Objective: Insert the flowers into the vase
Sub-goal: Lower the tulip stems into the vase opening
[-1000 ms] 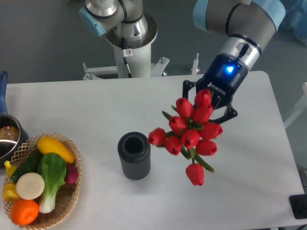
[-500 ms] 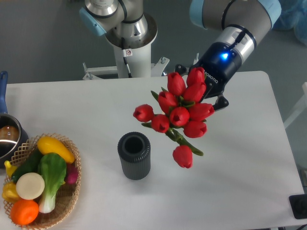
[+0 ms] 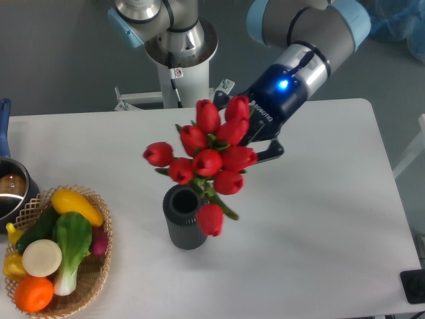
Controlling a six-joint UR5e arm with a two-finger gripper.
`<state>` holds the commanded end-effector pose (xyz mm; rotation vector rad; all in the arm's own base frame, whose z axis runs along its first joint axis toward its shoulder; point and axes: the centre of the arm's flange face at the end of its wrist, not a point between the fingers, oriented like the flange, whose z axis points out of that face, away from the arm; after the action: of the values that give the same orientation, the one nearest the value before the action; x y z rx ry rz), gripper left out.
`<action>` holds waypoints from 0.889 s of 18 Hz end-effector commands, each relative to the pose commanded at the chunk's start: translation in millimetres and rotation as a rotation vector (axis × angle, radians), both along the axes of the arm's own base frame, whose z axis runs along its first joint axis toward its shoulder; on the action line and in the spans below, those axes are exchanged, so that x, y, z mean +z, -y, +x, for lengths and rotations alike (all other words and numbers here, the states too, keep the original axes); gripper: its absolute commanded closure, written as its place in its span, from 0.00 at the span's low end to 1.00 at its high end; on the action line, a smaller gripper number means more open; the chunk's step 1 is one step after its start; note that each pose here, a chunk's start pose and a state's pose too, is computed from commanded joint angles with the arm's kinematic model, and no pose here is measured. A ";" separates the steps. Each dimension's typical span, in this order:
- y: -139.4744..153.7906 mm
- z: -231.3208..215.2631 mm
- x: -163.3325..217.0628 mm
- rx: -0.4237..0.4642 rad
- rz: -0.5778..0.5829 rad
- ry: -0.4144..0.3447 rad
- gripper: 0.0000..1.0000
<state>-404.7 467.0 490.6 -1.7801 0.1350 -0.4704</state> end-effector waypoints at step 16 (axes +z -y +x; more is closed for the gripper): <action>-21.3 -5.1 -46.6 -0.033 -0.025 0.070 1.00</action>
<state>-409.8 488.3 444.0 -1.7854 0.1098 -0.5599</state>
